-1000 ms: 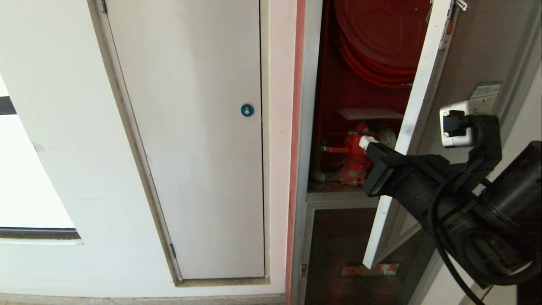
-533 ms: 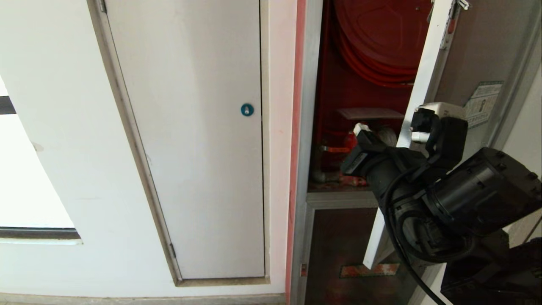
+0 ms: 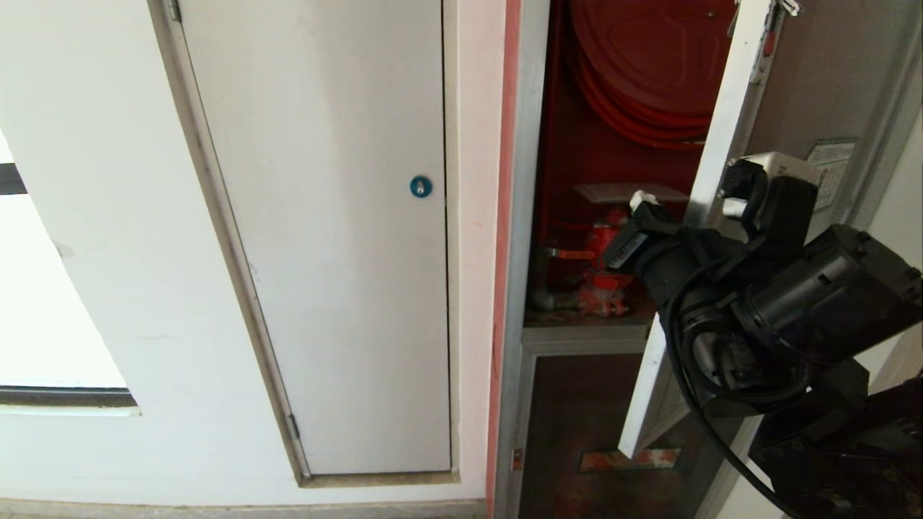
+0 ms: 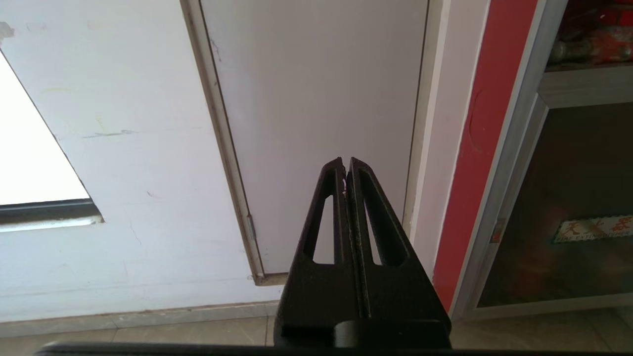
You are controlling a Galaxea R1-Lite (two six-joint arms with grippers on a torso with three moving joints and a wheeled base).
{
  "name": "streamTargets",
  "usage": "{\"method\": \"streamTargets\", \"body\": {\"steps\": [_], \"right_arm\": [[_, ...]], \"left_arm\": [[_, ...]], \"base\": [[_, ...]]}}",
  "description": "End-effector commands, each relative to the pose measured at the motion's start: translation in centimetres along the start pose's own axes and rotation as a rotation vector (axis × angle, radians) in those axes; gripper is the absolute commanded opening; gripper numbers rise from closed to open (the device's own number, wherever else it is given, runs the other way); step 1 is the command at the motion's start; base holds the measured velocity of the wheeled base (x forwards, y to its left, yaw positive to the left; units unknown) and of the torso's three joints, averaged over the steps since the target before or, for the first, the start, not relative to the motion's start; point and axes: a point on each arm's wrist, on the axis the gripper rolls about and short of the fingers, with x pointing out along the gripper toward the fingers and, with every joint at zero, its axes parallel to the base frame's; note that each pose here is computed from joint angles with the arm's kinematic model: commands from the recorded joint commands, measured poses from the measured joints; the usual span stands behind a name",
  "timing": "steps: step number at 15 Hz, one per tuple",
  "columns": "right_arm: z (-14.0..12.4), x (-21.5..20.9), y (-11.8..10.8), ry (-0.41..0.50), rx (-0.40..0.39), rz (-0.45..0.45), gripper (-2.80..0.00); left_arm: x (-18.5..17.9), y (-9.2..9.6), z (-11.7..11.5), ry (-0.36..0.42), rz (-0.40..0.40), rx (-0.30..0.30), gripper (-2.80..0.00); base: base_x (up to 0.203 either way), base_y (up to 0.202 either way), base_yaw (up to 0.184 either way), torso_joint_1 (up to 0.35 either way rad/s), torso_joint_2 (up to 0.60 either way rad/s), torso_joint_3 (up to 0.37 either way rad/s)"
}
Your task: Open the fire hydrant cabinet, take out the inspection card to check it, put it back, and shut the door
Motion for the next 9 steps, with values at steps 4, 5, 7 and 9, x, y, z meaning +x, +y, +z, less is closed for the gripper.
{"method": "streamTargets", "body": {"steps": [4, 5, 7, 9], "right_arm": [[1.22, -0.23, -0.6, -0.028, 0.016, -0.026, -2.8], [1.46, -0.28, -0.64, -0.033, 0.02, -0.031, -2.8], [1.55, -0.55, -0.91, -0.029, 0.016, -0.033, -2.8], [1.69, -1.08, -1.29, -0.021, 0.01, -0.036, -2.8]], "left_arm": [[0.14, -0.02, -0.64, 0.022, -0.002, 0.0, -2.8], [0.14, -0.02, -0.63, 0.022, -0.001, 0.0, -2.8], [0.13, -0.02, -0.6, 0.02, -0.002, 0.0, -2.8], [0.14, -0.02, -0.62, 0.021, -0.001, 0.0, -2.8]], "base": [[0.0, 0.0, 0.0, 0.0, 0.0, 0.0], [0.0, 0.0, 0.0, 0.0, 0.0, 0.0], [0.0, 0.0, 0.0, 0.0, 0.0, 0.0], [0.0, 0.0, 0.0, 0.0, 0.0, 0.0]]}}
